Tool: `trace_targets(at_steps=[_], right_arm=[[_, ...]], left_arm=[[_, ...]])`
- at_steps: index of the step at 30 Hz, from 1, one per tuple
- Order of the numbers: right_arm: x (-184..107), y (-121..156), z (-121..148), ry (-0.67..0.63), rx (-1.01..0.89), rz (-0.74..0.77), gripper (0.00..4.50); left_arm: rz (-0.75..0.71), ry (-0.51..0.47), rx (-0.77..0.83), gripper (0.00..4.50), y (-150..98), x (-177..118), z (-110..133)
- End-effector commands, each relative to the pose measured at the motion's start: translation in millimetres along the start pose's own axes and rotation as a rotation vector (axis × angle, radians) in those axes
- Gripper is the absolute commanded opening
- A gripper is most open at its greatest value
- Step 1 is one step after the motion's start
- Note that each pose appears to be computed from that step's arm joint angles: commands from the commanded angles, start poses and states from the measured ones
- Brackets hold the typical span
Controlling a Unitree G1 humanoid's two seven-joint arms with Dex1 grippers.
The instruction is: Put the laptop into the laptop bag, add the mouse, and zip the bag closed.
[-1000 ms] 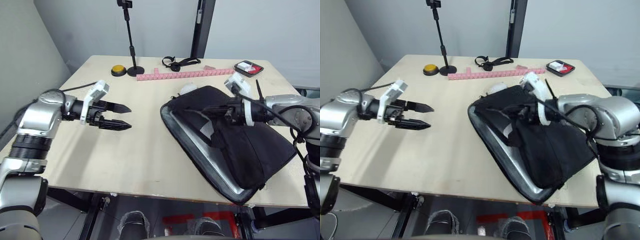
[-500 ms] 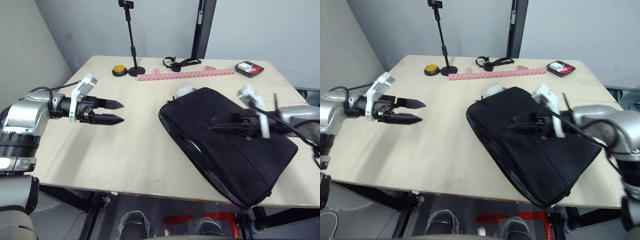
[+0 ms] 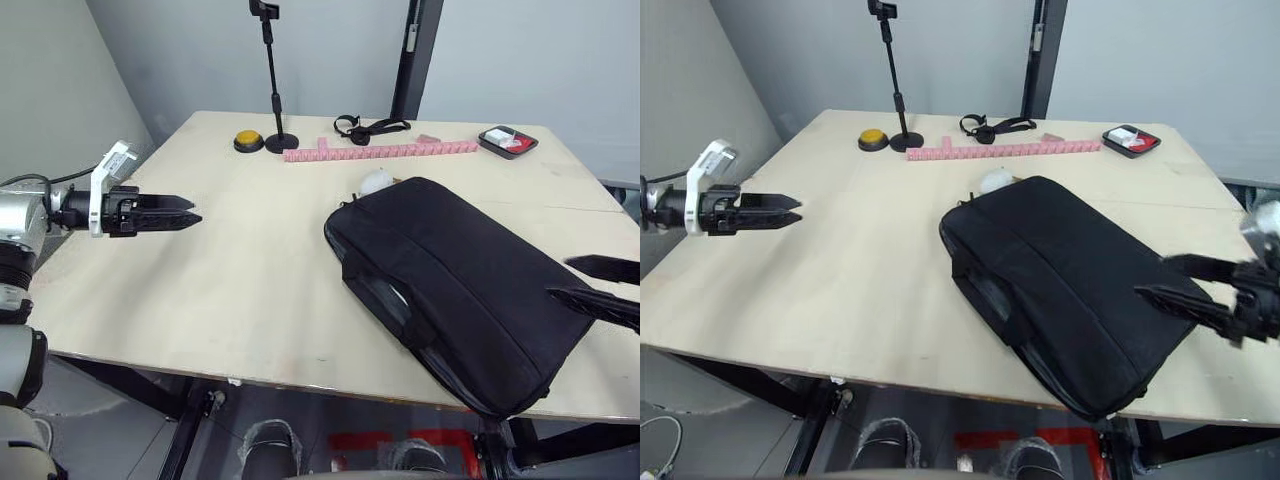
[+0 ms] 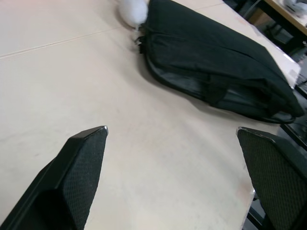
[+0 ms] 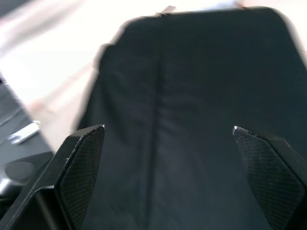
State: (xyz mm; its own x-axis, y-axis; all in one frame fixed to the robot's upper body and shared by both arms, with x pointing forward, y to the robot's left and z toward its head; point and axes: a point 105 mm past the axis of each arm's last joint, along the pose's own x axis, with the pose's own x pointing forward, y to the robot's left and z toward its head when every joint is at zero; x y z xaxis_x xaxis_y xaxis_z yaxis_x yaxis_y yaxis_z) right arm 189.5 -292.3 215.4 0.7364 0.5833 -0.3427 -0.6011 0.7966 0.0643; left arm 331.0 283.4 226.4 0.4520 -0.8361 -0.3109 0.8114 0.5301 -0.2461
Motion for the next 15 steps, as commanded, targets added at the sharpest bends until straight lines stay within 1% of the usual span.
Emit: trace_targets(at_steps=[1, 5, 6, 9, 12, 15], right_arm=[[-19.7, -9.2, 4.8, -0.034, -0.067, -0.094, 4.47], [-26.6, -12.7, 1.3, -0.049, -0.064, -0.128, 4.47], [-25.5, -10.6, 1.8, -0.054, -0.069, -0.126, 4.47], [-17.9, -4.3, 4.9, -0.058, -0.088, -0.109, 4.47], [-13.8, 0.8, 10.6, -0.075, -0.105, -0.098, 4.47], [-11.2, 9.8, 16.0, -0.089, -0.127, -0.09, 4.47]], left_arm=[[-0.063, -0.005, 0.054, 4.5, -3.1, 11.0, 8.6], [-0.105, -0.017, 0.032, 4.5, -0.3, 32.1, 8.2], [-0.112, -0.031, 0.002, 4.5, 3.6, 47.0, 7.8], [-0.071, -0.067, -0.1, 4.5, 15.2, 91.5, 6.4], [-0.041, -0.084, -0.159, 4.5, 18.0, 121.1, 4.9], [-0.013, -0.117, -0.249, 4.5, 15.1, 160.8, 3.8]])
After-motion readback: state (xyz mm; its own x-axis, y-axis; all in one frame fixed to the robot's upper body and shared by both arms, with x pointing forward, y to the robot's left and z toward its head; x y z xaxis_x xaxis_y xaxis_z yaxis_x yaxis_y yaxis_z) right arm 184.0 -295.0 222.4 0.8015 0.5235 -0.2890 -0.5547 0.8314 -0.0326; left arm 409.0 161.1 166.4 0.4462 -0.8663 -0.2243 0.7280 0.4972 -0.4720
